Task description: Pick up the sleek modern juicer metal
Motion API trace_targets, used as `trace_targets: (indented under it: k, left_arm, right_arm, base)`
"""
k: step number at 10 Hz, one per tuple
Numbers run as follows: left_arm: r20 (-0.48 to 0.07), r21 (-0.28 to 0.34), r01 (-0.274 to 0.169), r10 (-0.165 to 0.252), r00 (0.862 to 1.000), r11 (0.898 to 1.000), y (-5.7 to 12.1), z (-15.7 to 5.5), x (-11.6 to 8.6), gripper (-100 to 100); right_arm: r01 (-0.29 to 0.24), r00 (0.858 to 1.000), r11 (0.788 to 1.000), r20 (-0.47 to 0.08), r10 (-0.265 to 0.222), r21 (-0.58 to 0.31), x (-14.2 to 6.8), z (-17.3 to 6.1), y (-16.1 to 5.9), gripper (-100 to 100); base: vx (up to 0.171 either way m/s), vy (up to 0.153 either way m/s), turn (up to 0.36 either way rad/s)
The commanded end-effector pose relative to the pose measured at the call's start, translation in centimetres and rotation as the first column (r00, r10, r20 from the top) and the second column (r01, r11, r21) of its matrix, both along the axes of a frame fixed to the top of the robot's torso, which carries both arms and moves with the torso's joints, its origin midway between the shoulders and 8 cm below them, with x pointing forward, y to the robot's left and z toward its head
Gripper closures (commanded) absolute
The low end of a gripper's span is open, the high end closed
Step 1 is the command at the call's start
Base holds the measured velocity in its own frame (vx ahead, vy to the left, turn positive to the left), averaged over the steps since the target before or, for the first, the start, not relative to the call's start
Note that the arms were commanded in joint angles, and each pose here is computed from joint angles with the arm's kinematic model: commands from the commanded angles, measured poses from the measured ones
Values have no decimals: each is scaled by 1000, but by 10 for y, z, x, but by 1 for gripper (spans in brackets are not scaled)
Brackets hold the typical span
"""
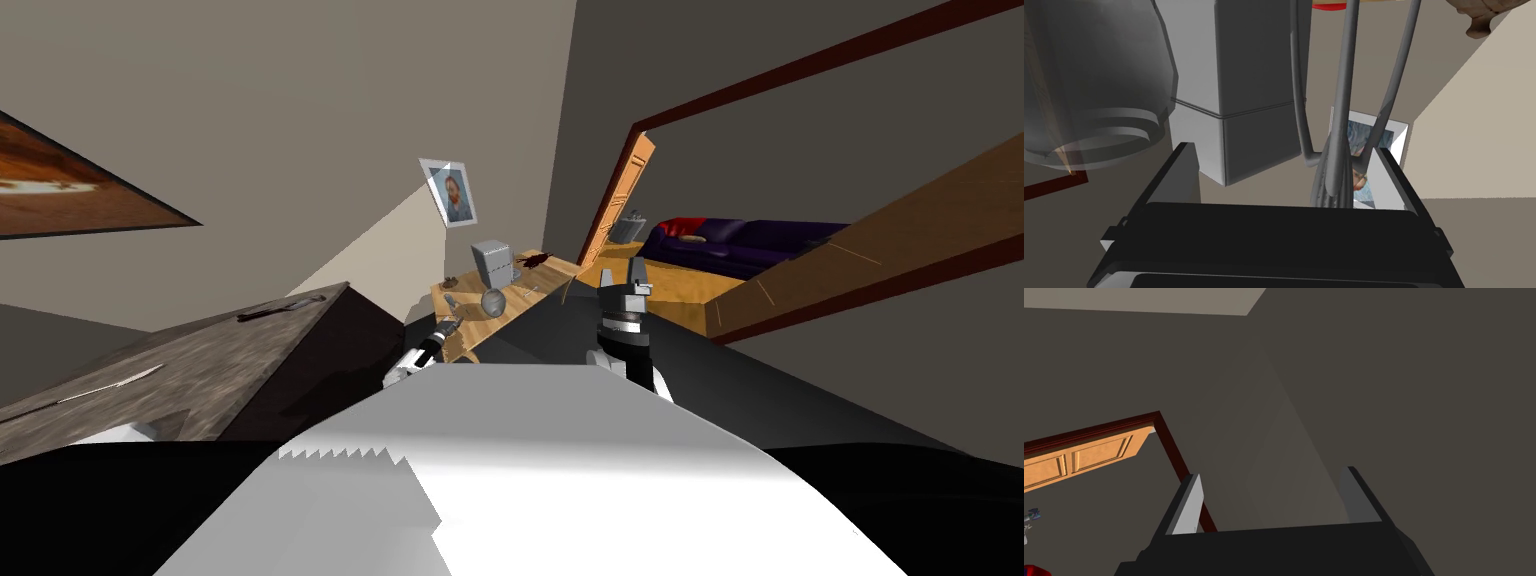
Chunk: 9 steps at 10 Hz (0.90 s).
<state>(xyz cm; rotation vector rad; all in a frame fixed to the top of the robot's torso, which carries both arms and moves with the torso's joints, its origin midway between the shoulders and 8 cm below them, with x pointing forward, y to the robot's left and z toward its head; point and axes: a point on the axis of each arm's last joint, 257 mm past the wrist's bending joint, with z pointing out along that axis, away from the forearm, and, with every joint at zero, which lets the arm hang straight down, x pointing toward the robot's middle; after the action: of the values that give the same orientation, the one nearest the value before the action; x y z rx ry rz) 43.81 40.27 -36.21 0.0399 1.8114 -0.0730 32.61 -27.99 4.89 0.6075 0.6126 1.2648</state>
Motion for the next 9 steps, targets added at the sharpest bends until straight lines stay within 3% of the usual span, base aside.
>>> trace_targets:
  k: [1, 2, 3, 4, 5, 6, 9]
  left_arm:
    - [-4, -1, -32, 32, 999, 999, 15, 2, 8, -100]
    - [-6, -3, -58, 58, 998, 998, 28, 4, 13, -100]
    - [-4, -1, -41, 41, 999, 999, 20, 2, 10, -100]
    - [-5, -2, -45, 44, 999, 999, 21, 2, 10, 0]
    - [-5, -1, -44, 44, 999, 999, 21, 2, 10, -100]
    - [-5, -1, -44, 44, 999, 999, 21, 2, 10, 100]
    - [-5, -1, -44, 44, 999, 999, 21, 2, 10, 100]
  right_arm:
    - [0, 1000, 1000, 0, 0, 0, 0, 0, 0, 0]
    - [0, 1000, 1000, 0, 0, 0, 0, 0, 0, 0]
    - [0, 1000, 1000, 0, 0, 0, 0, 0, 0, 0]
    - [0, 1000, 1000, 0, 0, 0, 0, 0, 0, 0]
    - [0, 1000, 1000, 0, 0, 0, 0, 0, 0, 0]
    - [0, 1000, 1000, 0, 0, 0, 0, 0, 0, 0]
    - [0, 1000, 1000, 0, 0, 0, 0, 0, 0, 0]
  base:
    - [-23, 69, -142]
    - [-20, 70, -233]
    - [-9, 38, -54]
    - [-2, 7, 9]
    - [0, 0, 0]
    - [0, 0, 0]
    - [0, 0, 0]
